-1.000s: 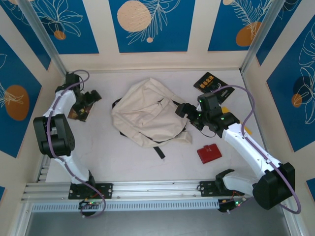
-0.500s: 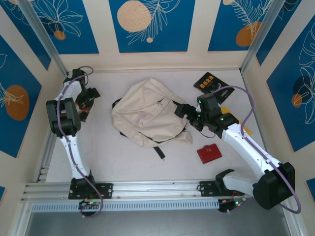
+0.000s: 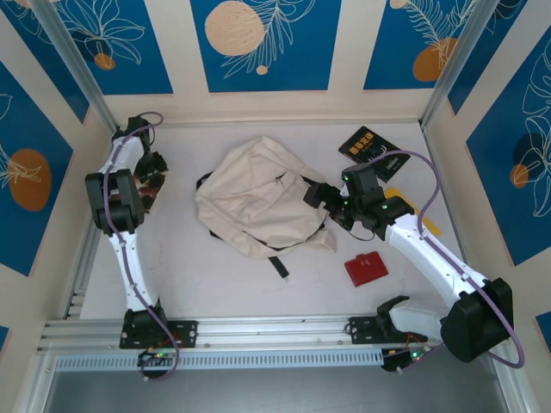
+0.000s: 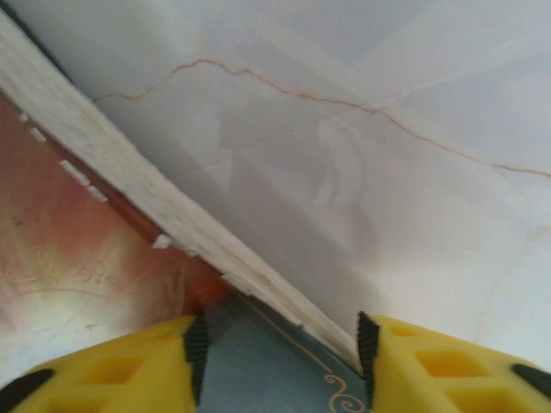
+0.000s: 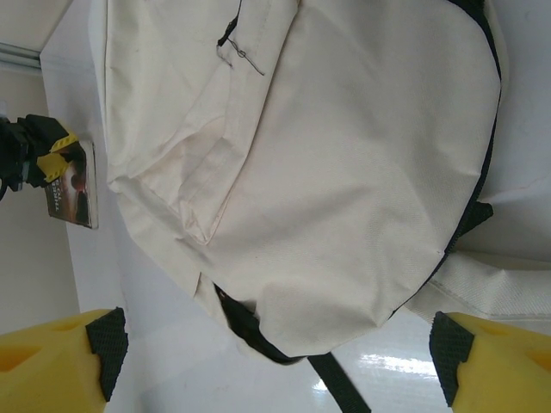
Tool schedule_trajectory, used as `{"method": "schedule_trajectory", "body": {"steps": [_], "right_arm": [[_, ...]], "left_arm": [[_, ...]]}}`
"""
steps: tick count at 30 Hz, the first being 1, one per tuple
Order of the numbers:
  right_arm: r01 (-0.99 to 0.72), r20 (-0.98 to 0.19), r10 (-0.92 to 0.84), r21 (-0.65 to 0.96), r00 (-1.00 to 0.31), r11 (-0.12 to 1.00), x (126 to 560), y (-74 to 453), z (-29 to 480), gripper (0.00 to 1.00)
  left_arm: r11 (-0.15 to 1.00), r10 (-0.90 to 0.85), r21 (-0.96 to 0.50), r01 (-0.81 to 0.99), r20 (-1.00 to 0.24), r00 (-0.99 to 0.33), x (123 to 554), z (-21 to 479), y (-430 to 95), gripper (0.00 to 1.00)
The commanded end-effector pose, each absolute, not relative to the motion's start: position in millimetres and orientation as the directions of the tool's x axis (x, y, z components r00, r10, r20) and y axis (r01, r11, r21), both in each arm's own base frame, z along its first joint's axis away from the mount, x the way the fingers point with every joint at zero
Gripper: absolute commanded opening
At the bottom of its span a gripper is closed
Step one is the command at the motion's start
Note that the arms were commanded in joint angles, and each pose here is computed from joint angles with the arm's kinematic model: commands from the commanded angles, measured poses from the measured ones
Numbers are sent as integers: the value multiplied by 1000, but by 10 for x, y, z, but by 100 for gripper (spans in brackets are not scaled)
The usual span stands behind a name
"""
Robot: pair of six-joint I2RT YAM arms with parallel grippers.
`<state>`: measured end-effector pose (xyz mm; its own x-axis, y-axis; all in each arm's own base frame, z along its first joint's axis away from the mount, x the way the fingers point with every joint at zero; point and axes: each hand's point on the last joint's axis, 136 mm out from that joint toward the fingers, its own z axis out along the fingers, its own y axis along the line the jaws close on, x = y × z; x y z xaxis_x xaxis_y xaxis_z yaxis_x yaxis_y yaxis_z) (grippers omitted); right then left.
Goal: Pack books, pencil case, and school supplies into a backpack
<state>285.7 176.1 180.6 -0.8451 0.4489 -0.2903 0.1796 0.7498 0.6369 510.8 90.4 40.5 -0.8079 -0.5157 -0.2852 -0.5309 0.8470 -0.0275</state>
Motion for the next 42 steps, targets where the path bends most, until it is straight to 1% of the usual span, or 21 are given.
{"method": "schedule_trajectory", "body": {"steps": [1, 6, 13, 15, 21, 24, 27, 31, 38, 42], "right_arm": [[176, -286, 445, 641, -849, 747, 2837, 1793, 1839, 93], [176, -288, 447, 641, -847, 747, 2832, 1793, 1850, 92], [173, -291, 446, 642, -846, 747, 2809, 1792, 1854, 92], [171, -292, 447, 645, -846, 745, 2800, 1791, 1856, 92], [166, -298, 449, 649, -842, 742, 2765, 1777, 1874, 92], [166, -300, 452, 651, -840, 741, 2754, 1769, 1882, 92], [168, -298, 452, 650, -841, 741, 2737, 1771, 1868, 92], [166, -290, 449, 656, -845, 736, 2739, 1810, 1840, 92], [166, -280, 433, 646, -857, 745, 2742, 1876, 1791, 91], [168, -271, 428, 644, -862, 746, 2727, 1916, 1766, 91]], "left_arm": [[854, -509, 4, -520, -194, -839, 4872, 305, 775, 42], [851, -519, 6, -525, -134, -844, 4618, 260, 670, 34], [862, -507, 3, -508, -56, -860, 4159, 109, 475, 17], [866, -499, 13, -500, -46, -865, 4049, 85, 433, 15], [878, -476, 38, -477, -35, -879, 3776, 87, 321, 0], [891, -454, -20, -454, -33, -890, 3648, 105, 125, 0], [905, -425, -27, -425, -9, -905, 3422, 109, -45, 0], [902, -424, -83, -424, 16, -905, 3133, 100, -312, 0], [918, -380, -110, -380, 23, -925, 2714, 107, -761, 0], [924, -370, -101, -368, 1, -929, 2502, 97, -970, 0]]}}
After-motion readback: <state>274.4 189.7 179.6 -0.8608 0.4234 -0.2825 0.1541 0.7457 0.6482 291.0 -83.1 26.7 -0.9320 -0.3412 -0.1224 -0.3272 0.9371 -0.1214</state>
